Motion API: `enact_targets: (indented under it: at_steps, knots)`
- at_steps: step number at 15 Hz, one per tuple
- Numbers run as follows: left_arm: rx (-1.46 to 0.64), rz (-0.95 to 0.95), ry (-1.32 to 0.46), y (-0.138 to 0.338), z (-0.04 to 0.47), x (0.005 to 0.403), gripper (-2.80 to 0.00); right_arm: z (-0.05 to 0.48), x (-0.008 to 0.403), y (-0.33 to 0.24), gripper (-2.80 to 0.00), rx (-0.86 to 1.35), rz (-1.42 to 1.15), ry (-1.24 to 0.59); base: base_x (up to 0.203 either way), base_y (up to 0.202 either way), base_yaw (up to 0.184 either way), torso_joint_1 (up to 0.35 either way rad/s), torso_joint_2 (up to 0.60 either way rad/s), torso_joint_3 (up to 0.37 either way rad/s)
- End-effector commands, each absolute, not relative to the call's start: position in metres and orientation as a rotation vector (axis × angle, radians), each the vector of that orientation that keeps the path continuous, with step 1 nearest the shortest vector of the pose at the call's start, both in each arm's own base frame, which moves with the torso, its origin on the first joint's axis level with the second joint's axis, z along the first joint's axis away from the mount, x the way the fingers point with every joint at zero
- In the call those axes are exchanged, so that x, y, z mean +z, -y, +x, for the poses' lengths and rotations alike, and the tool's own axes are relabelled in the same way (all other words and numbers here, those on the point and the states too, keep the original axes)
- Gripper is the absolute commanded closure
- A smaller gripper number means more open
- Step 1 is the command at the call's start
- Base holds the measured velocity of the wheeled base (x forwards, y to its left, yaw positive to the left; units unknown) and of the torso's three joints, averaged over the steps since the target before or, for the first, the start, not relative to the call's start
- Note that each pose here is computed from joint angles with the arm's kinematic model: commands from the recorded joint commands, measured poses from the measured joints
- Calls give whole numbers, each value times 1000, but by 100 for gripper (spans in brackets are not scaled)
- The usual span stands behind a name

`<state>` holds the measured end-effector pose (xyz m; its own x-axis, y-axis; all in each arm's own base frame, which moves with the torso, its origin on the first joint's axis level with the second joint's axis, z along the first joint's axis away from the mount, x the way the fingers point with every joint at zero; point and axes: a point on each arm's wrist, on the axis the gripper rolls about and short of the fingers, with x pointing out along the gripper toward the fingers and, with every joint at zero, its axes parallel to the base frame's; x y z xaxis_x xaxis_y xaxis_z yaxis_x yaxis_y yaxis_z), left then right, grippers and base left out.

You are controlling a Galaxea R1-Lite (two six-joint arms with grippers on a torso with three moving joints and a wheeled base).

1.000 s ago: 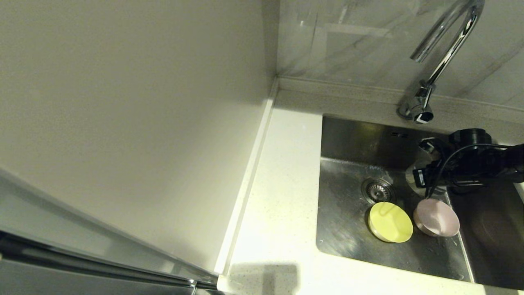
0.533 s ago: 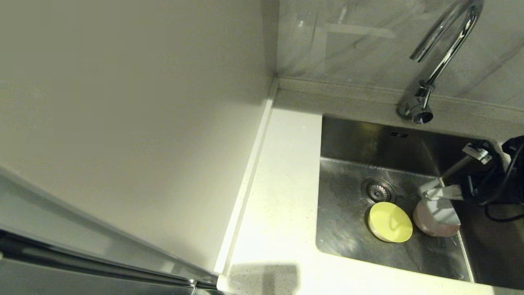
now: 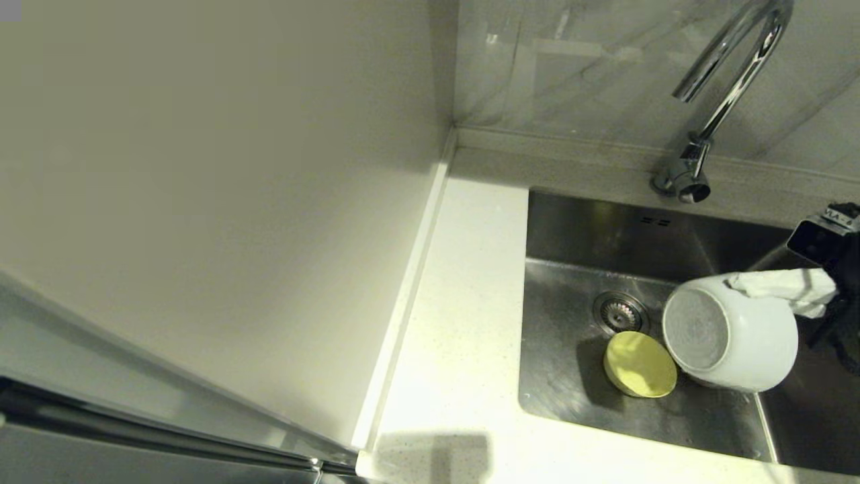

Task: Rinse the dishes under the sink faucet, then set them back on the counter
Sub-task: Put a bowl back to the table from the sink

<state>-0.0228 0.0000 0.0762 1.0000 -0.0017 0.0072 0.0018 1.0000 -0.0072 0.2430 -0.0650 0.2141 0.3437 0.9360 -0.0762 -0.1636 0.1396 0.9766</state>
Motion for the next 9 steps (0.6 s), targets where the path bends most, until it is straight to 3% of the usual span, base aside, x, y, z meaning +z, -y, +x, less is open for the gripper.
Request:
enact_targets:
  at_steps: [1, 4, 9]
  knots:
    - [-2, -8, 5, 0, -23, 75, 0, 232, 245, 56, 0, 957, 1270, -953, 0, 0, 0, 0, 0, 0]
    - [-2, -8, 5, 0, -23, 75, 0, 239, 270, 51, 0, 924, 1374, -1053, 0, 0, 0, 0, 0, 0]
    - [-2, -8, 5, 0, -23, 75, 0, 254, 269, 50, 0, 918, 1405, -1096, 0, 0, 0, 0, 0, 0]
